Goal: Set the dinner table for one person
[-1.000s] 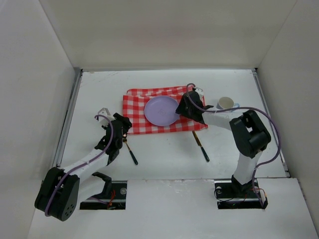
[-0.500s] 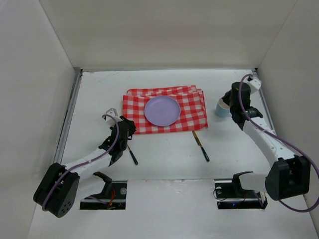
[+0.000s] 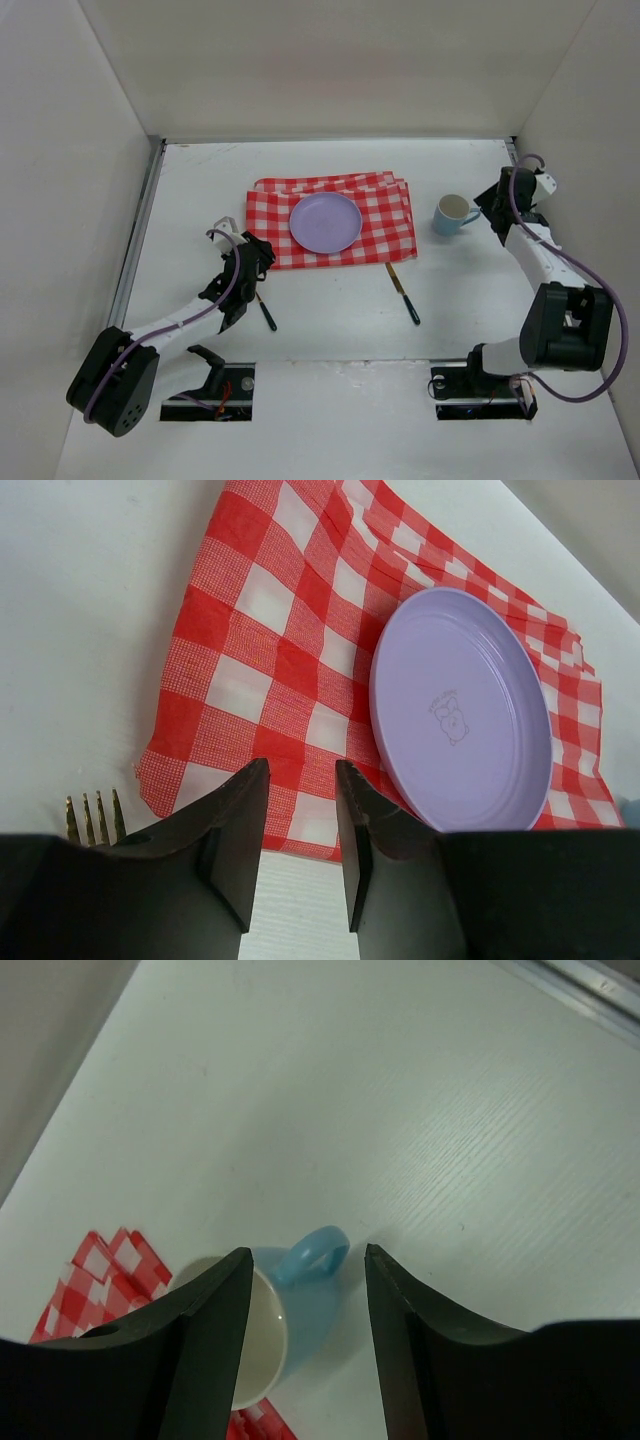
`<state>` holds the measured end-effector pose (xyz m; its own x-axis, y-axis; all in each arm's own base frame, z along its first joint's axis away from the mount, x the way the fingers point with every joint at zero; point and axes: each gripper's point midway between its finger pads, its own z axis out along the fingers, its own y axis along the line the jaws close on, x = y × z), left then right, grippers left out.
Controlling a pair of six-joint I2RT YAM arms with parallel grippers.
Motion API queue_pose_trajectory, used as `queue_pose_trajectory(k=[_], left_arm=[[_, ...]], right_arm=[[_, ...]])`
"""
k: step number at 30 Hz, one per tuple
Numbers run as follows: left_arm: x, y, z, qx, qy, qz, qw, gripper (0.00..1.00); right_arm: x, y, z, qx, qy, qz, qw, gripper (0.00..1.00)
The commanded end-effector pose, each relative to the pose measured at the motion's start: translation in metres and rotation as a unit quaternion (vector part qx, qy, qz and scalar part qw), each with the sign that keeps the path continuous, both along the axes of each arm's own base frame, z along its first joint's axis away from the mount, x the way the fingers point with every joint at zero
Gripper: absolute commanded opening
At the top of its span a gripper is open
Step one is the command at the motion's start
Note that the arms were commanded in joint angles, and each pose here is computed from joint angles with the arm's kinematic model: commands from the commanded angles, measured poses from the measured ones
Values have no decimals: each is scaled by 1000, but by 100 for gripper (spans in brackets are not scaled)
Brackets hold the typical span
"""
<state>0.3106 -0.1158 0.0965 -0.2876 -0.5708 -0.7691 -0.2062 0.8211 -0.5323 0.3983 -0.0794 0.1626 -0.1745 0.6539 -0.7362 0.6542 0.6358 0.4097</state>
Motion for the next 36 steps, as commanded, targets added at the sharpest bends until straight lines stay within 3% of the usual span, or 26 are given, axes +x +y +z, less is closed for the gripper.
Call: queue_pose_trajectory(k=[1,9,24,36], left_arm=[[10,-3,19,-9,-29,6,1000,31],[9,-3,21,-11,-31,6,999,32],[8,-1,22,-15,-34,9,999,34],[7,2,24,-18,-39,13,999,35]], right_arm=[[13,13,5,20,-16,25,999,55],[-6,38,-3,-17,-12,66,998,52],[10,55,-41,-28,60,110,992,41],[19,54,-45,-29,80,109,990,7]])
